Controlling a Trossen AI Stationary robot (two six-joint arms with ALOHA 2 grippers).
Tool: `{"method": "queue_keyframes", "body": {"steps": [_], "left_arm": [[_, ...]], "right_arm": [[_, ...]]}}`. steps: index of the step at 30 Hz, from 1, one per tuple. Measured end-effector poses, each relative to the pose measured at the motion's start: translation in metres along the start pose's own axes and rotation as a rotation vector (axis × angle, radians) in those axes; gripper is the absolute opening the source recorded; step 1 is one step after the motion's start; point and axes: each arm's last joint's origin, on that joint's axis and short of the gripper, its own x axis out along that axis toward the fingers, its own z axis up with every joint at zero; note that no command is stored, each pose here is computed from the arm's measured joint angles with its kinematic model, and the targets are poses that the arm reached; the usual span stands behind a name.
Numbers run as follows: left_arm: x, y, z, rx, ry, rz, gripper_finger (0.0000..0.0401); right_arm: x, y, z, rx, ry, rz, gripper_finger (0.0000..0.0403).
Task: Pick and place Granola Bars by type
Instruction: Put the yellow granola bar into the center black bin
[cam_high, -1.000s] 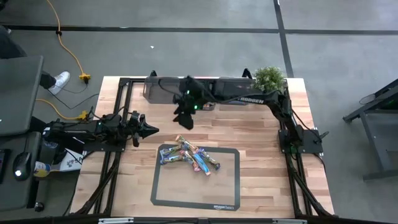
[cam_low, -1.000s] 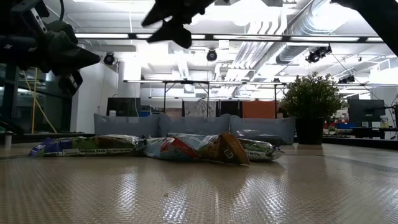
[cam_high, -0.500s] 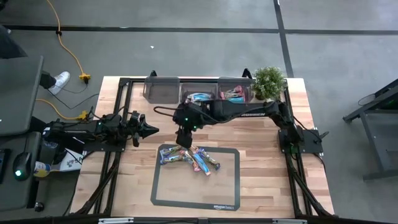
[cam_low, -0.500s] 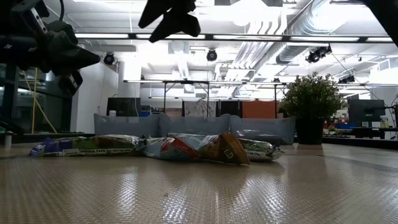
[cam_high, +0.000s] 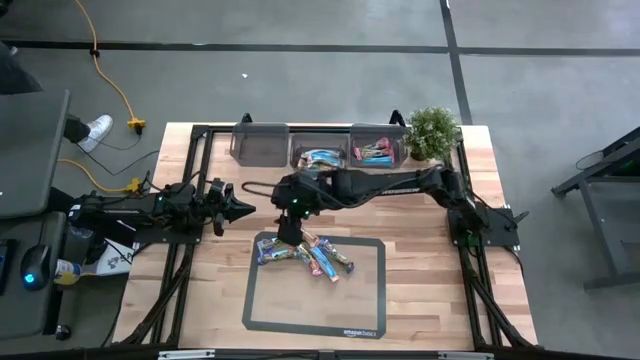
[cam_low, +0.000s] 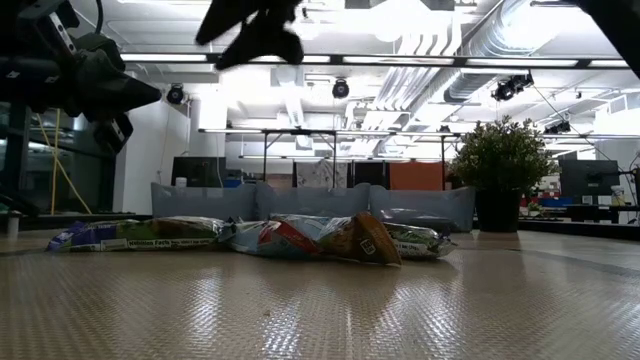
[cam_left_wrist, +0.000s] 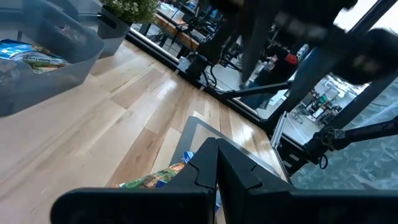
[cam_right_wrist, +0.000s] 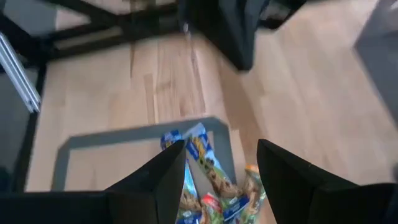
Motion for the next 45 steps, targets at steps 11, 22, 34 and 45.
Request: {"method": "queue_keyframes", "body": {"steps": [11, 22, 34, 45], "left_arm": [[0.0, 0.0, 0.0, 0.0, 0.0, 0.0, 0.0001], [0.0, 0.0, 0.0, 0.005, 0.0, 0.0, 0.0001], [0.0, 0.0, 0.0, 0.032, -0.001, 0.002, 0.0001], [0.0, 0.0, 0.0, 0.035, -0.002, 0.002, 0.0001]], "right_arm": [[0.057, -0.022, -0.037, 0.034, 0.24, -0.096, 0.0183], [0.068, -0.031, -0.062, 0.231, 0.414, -0.176, 0.0183], [0.087, -0.034, -0.093, 0.236, 0.479, -0.164, 0.0183], [0.094, -0.03, -0.096, 0.227, 0.439, -0.132, 0.0183]]}}
